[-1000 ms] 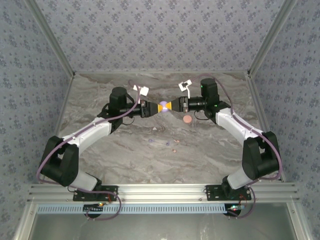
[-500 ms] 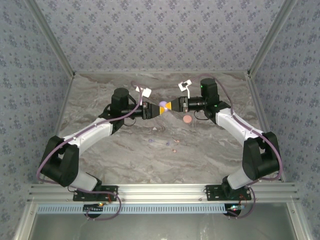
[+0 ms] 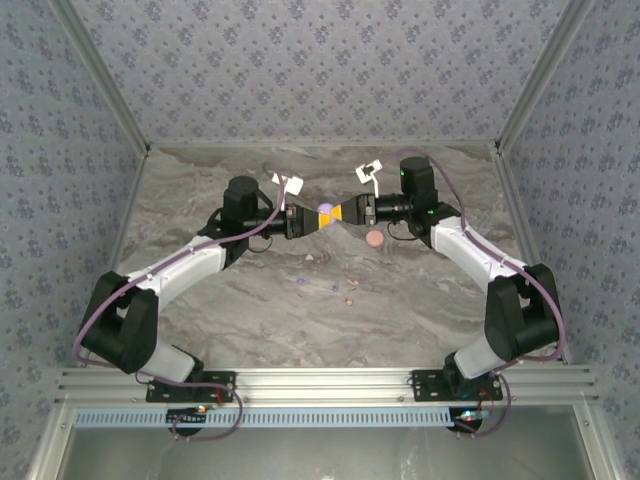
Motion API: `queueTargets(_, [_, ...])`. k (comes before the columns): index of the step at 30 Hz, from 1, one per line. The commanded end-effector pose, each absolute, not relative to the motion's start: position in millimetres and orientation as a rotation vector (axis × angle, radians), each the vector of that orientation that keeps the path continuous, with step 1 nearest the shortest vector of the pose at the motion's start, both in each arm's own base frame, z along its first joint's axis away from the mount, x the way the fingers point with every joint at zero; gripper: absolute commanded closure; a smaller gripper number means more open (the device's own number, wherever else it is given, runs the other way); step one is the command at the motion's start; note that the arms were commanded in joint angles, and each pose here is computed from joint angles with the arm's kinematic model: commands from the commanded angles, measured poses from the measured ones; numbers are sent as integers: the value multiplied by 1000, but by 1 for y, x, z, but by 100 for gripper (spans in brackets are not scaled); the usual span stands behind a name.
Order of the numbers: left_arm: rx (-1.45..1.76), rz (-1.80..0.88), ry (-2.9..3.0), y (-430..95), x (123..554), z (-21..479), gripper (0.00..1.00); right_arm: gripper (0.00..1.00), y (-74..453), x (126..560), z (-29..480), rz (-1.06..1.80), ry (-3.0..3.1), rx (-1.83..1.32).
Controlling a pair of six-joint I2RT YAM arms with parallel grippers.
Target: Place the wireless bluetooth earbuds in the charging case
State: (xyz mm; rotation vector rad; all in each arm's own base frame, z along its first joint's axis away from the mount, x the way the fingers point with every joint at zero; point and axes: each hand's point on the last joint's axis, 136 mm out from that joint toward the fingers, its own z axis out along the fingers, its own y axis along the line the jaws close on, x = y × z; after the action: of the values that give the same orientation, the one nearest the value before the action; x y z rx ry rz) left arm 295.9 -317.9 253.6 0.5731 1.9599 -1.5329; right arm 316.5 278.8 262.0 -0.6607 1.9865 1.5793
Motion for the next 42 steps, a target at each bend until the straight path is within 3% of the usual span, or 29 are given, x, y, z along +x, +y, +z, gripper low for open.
queueTargets(1, [628,-1517,1905,-324,295,265,87,67,278,313,273,1549,1967,-677])
queueTargets(6, [656,-1430,1955,-321,298,259,87,47,266,316,267,1405,2031,-634])
queueTargets(12, [666,-1282,1953,-315,311,255,78,39,250,308,264,1239,2096,-643])
queueTargets(23, [1068,-1062,1611,-322,282,259,75,36,245,289,262,1074,2143,-733])
queueTargets(42, [1173,-1138,1471,-329,257,271,78,35,253,287,261,1056,2137,-777])
